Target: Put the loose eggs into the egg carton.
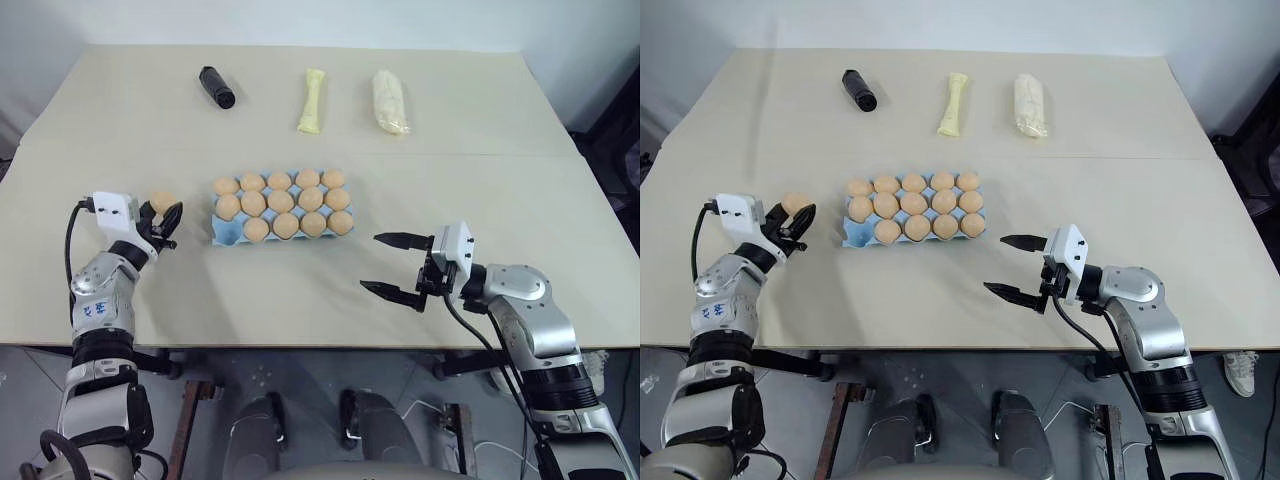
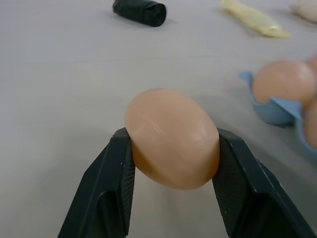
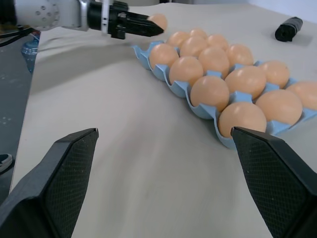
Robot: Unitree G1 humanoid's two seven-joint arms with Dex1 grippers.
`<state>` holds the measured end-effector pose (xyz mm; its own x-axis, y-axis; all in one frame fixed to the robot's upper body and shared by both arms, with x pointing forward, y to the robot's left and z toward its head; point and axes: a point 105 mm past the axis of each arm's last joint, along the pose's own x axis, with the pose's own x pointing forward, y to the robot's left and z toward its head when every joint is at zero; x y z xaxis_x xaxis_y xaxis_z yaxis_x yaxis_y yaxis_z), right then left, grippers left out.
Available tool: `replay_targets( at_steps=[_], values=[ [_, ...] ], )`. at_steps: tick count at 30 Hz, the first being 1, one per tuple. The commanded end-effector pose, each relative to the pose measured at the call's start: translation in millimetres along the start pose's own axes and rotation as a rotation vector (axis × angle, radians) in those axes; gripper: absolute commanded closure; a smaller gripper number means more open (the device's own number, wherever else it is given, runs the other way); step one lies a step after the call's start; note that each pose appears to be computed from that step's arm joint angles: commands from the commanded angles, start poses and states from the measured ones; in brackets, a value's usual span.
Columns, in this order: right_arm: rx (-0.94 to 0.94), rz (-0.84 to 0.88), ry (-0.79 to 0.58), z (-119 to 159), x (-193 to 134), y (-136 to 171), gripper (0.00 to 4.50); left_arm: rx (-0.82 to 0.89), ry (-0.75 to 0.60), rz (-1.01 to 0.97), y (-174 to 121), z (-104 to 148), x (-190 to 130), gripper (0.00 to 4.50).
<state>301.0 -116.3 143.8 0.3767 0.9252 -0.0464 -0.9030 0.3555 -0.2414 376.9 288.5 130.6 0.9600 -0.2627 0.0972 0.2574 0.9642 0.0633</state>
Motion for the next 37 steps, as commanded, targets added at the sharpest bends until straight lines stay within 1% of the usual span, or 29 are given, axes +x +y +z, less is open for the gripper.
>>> replay_targets(
  at_steps=[1, 3, 5, 7, 13, 15, 16, 20, 21, 23, 25, 26, 30, 31, 33, 37],
  values=[
    [-0.029, -0.001, -0.028, 11, -2, 3, 0.00, 0.047, -0.181, -0.172, -25, 44, -7, 2.54],
    [-0.027, -0.003, -0.023, 10, -3, 4, 0.00, 0.042, -0.181, -0.289, -44, 48, -12, 2.54],
    [-0.025, -0.006, -0.020, 9, -4, 5, 0.00, 0.047, -0.140, -0.381, -61, 42, -15, 2.54],
    [-0.025, -0.010, -0.018, 8, -4, 5, 0.00, 0.052, -0.117, -0.431, -72, 37, -15, 2.54],
    [-0.020, -0.024, -0.028, 10, -1, 6, 0.00, 0.014, -0.066, -0.416, -77, 22, -4, 2.54],
    [-0.020, -0.027, -0.032, 11, 0, 7, 0.00, 0.018, -0.050, -0.434, -81, 18, -2, 1.94],
    [-0.020, -0.028, -0.034, 11, 0, 7, 0.00, 0.027, -0.052, -0.442, -83, 19, -1, 1.75],
    [-0.021, -0.028, -0.034, 12, -1, 8, 0.00, 0.068, -0.070, -0.446, -80, 27, -7, 0.53],
    [-0.022, -0.027, -0.033, 13, -1, 9, 0.00, 0.069, -0.072, -0.442, -78, 28, -9, 0.53],
    [-0.024, -0.027, -0.033, 15, -4, 9, 0.00, 0.099, -0.079, -0.418, -58, 40, -29, 0.53],
    [-0.025, -0.025, -0.026, 15, -6, 9, 0.00, 0.153, -0.051, -0.410, -44, 47, -44, 0.53],
    [-0.025, -0.024, -0.023, 14, -7, 8, 0.00, 0.167, -0.039, -0.413, -42, 48, -47, 0.53],
    [-0.025, -0.026, 0.014, 11, -18, 5, 0.00, 0.238, 0.120, -0.484, -27, 32, -79, 0.53],
    [-0.028, -0.031, 0.021, 10, -20, 3, 0.00, 0.252, 0.151, -0.479, -24, 28, -83, 0.53],
    [-0.036, -0.044, 0.029, 9, -23, 0, 0.00, 0.289, 0.165, -0.499, -24, 25, -87, 0.53],
    [-0.040, -0.076, 0.028, 9, -28, -8, 0.00, 0.311, 0.134, -0.487, -28, 25, -83, 0.53]
  ],
)
